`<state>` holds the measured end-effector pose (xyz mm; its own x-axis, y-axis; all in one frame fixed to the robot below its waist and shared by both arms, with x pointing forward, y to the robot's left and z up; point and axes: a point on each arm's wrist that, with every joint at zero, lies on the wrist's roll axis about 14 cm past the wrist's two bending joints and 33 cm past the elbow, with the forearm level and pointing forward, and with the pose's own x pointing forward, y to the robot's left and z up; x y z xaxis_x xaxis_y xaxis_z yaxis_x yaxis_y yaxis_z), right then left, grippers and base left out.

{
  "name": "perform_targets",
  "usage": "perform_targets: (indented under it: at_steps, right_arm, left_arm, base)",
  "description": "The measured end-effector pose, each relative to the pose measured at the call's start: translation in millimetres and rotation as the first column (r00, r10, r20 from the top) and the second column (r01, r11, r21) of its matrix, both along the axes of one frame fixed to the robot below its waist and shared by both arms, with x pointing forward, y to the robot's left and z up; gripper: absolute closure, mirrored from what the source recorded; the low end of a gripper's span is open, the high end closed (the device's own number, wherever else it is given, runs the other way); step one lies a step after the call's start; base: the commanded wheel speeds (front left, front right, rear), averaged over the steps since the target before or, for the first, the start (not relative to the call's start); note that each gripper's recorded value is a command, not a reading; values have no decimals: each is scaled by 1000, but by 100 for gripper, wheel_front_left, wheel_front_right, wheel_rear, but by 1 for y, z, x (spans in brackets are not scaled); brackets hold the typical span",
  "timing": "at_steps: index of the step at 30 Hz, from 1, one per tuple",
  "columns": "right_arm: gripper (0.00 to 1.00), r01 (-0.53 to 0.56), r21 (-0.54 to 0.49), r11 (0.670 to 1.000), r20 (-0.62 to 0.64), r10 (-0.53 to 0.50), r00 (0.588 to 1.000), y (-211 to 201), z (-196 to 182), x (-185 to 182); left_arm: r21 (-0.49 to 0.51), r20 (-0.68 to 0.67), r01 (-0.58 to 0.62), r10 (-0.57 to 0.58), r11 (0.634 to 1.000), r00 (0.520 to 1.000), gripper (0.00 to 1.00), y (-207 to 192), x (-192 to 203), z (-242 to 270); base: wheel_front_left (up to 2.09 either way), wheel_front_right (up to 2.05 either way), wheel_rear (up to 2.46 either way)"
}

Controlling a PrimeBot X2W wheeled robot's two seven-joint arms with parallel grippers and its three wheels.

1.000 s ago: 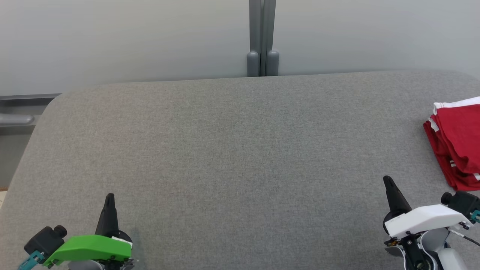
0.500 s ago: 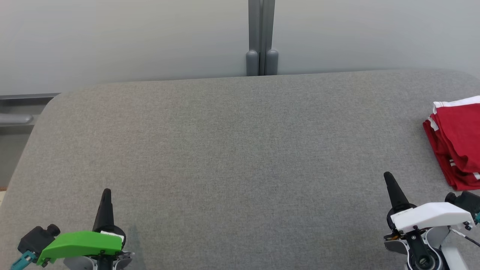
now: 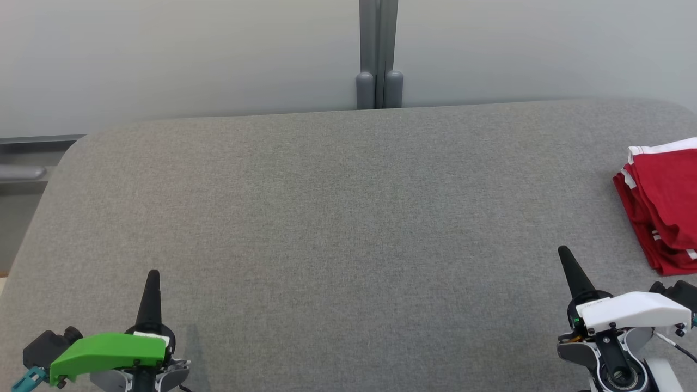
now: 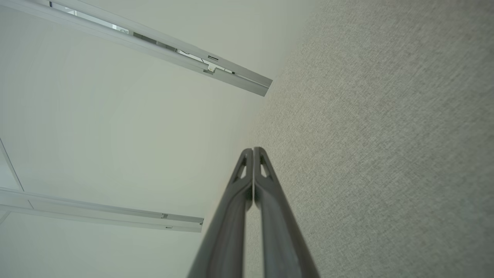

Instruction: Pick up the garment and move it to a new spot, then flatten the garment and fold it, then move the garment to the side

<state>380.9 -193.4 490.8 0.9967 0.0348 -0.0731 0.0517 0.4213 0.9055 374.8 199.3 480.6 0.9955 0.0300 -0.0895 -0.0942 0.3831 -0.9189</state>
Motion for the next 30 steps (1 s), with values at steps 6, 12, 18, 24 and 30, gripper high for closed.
perform_targets:
  at_steps: [6,12,18,24,30]
  right_arm:
    - [100,6,60,998,5,-6,1000,0,2,1]
    - [100,14,115,993,14,-16,1000,-1,5,3]
    - [100,20,171,985,17,-23,1000,-2,5,3]
    - [100,26,218,976,20,-31,999,-3,6,3]
    - [100,31,265,964,24,-39,999,-4,7,4]
  left_arm:
    - [-55,8,-1,2,998,1000,100,0,2,3]
    - [-105,16,-3,4,994,1000,100,1,3,5]
    - [-156,26,-1,5,988,1000,100,1,5,8]
    - [-198,34,2,5,980,999,100,1,6,10]
    - [-240,45,6,5,971,999,100,1,8,14]
  base:
    - [0,0,0]
    - [0,0,0]
    - [0,0,0]
    - [0,0,0]
    - [0,0,0]
